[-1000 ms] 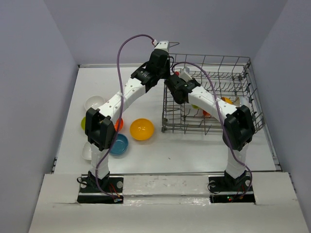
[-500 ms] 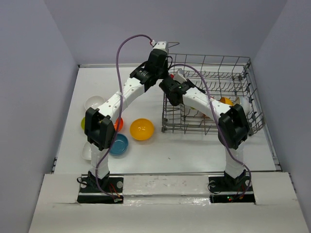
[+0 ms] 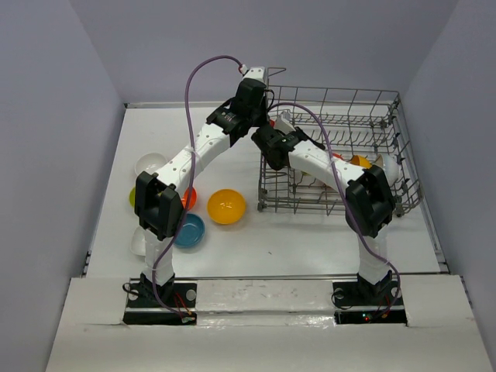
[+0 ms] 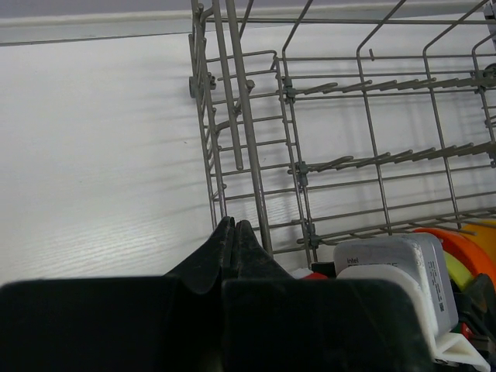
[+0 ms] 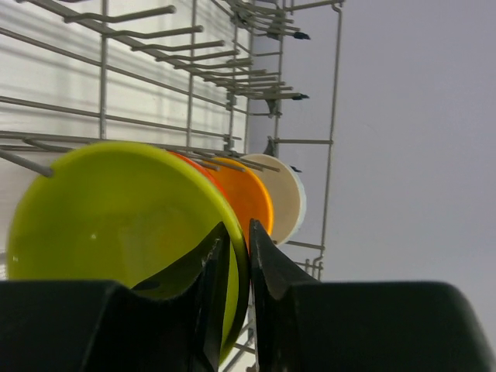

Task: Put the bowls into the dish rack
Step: Insert the bowl into the dish rack.

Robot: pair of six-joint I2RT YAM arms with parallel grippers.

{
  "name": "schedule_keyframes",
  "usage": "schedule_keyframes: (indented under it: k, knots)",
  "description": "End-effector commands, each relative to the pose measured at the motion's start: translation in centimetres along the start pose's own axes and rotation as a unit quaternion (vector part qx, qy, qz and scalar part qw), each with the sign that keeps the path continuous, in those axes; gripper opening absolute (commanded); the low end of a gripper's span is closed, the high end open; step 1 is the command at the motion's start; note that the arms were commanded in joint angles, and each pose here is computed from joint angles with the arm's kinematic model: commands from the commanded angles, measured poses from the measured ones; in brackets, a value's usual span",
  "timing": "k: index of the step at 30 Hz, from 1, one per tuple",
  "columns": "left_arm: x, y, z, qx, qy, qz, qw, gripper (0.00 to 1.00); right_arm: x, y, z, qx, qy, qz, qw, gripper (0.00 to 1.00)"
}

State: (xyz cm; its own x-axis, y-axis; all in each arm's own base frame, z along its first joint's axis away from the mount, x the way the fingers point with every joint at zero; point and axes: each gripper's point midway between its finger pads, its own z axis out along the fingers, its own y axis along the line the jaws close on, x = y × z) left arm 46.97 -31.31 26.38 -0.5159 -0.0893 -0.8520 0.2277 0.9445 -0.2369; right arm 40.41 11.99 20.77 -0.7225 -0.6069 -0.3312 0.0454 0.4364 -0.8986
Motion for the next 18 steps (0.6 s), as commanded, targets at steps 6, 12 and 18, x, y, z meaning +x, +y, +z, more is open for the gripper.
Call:
schedule_keyframes:
  k: [6, 12, 18]
  knots:
    - [-1.5, -2.9, -0.4, 0.046, -0.024, -0.005, 0.999, 0.00, -2.8, 3.9, -2.2, -0.075, -0.043, 0.016, 0.996, 0.29]
    - [-1.3, -2.9, -0.3, 0.047, -0.022, -0.006, 0.999, 0.00, -2.8, 4.7, -2.6, -0.092, -0.047, 0.013, 0.995, 0.40]
    - [-1.2, -3.0, -0.4, 0.048, -0.021, -0.006, 0.999, 0.00, -2.8, 5.4, -2.7, -0.108, -0.047, 0.014, 0.993, 0.47]
